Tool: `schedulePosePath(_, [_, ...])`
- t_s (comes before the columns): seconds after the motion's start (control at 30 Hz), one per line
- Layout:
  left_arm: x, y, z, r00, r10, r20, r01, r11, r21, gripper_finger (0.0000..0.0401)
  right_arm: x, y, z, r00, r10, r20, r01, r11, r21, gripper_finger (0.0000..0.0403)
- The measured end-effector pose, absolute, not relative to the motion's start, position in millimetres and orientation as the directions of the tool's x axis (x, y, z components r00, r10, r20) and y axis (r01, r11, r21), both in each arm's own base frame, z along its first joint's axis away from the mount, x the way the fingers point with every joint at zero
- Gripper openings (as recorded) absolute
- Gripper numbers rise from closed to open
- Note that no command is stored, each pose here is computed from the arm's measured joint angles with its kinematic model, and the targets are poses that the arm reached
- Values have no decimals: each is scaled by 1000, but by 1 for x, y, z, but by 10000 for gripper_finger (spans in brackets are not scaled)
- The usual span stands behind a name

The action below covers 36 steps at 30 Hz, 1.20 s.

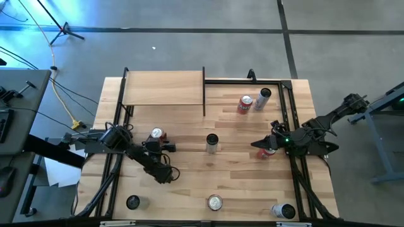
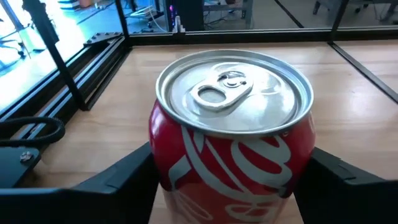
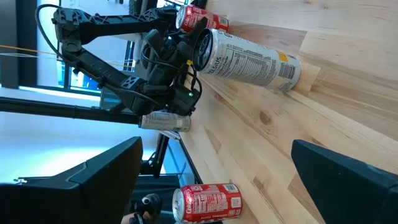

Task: Place canned beverage on shelf
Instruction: Put the top red soda can on the shelf

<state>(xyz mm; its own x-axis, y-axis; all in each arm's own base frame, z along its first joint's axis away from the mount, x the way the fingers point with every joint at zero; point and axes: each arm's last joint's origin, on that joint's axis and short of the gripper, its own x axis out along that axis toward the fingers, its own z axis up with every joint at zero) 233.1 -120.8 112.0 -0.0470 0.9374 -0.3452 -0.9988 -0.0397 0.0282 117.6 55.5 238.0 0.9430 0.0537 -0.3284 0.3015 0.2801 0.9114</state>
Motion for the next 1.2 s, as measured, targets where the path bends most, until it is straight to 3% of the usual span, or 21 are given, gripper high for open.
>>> schedulePosePath(0.1, [233,-121,112,-39,939,-341,-999,-27,38,238,118,56,238,943,54,-328,301,280,911,400])
schedulePosePath(0.67, [231,-127,113,-8,939,-345,-1000,3,30,238,118,56,238,943,53,-328,302,280,911,400])
schedulePosePath(1.2, [219,-127,175,106,879,-465,-994,110,-20,238,118,56,238,943,54,-328,301,280,911,400])
